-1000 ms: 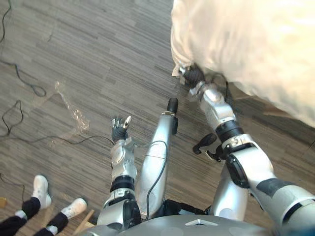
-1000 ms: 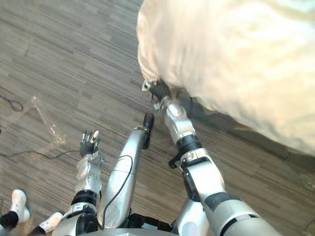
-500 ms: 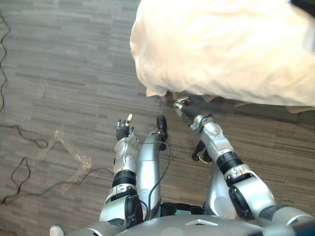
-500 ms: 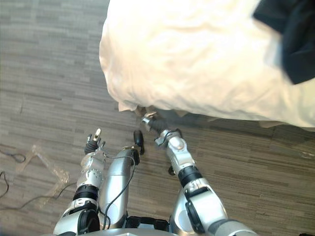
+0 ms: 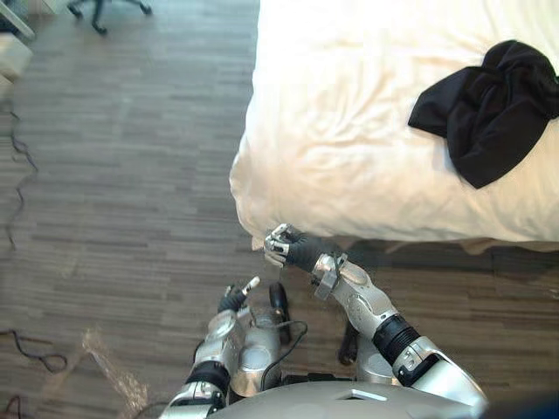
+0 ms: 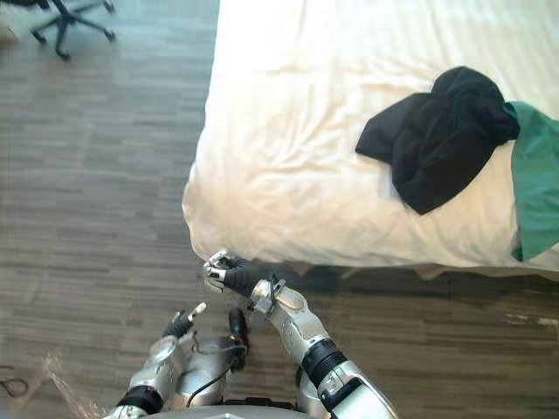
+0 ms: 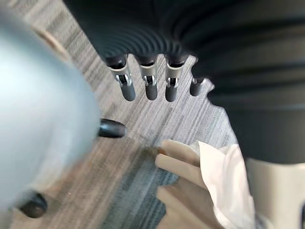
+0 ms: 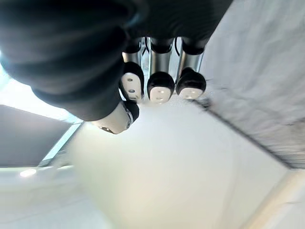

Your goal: Tidy the bed and pick cloth on bed and put in laundry

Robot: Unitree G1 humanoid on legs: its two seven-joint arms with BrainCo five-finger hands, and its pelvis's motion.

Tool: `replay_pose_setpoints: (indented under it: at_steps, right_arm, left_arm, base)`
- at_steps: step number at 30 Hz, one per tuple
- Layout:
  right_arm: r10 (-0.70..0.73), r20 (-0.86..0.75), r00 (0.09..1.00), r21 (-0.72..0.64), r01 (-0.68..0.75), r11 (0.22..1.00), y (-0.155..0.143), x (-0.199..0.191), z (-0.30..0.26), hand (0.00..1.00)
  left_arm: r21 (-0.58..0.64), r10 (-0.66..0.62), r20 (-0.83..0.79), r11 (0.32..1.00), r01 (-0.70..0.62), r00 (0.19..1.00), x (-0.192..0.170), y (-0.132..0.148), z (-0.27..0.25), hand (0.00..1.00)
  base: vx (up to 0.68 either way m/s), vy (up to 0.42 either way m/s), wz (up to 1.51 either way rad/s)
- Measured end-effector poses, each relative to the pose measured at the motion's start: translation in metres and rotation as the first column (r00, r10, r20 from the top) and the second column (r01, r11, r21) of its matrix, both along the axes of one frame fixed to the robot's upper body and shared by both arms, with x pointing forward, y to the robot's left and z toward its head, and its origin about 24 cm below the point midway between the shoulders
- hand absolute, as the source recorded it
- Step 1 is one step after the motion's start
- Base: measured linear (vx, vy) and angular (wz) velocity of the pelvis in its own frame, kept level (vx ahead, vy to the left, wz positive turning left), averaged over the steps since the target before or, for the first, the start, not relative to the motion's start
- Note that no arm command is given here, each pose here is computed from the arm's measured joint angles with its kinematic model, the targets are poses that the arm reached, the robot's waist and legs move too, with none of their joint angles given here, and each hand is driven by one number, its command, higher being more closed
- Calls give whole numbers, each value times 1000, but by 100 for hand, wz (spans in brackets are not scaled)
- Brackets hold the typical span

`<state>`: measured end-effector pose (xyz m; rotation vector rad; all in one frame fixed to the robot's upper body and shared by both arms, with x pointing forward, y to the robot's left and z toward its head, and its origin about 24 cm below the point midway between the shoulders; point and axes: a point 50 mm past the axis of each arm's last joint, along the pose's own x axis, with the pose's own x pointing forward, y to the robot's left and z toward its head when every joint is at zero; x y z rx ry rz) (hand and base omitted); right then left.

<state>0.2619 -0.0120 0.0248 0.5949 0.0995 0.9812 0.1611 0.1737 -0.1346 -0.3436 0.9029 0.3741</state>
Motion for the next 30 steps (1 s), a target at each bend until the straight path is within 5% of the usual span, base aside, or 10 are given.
replay_pose_setpoints:
  at_steps: [5,9,13,20,30]
  right_arm:
    - [-41,73,996,26,39,999,17,25,51,100]
    - [-102,298,949,112,72,991,26,45,135,100]
    - [-247,402,882,186,185,965,1,68,189,100]
    - [-371,479,796,217,302,928,-21,81,237,100]
    - [-586,486,648,503,341,794,-58,78,282,100]
  left_arm:
    - [-88,-32,26,996,34,999,-7,-7,-3,0]
    - [-132,-39,176,989,63,984,32,-12,16,0]
    - [-140,-45,332,985,97,942,75,-17,43,0]
    - [-269,126,534,963,27,836,130,-36,92,0]
    - [-402,386,553,900,-169,738,166,-36,136,0]
  base:
    - [-64,6,-14]
    - [-150,-74,15]
    - [-98,-103,19]
    - [-76,-67,14]
    - [-145,6,6]
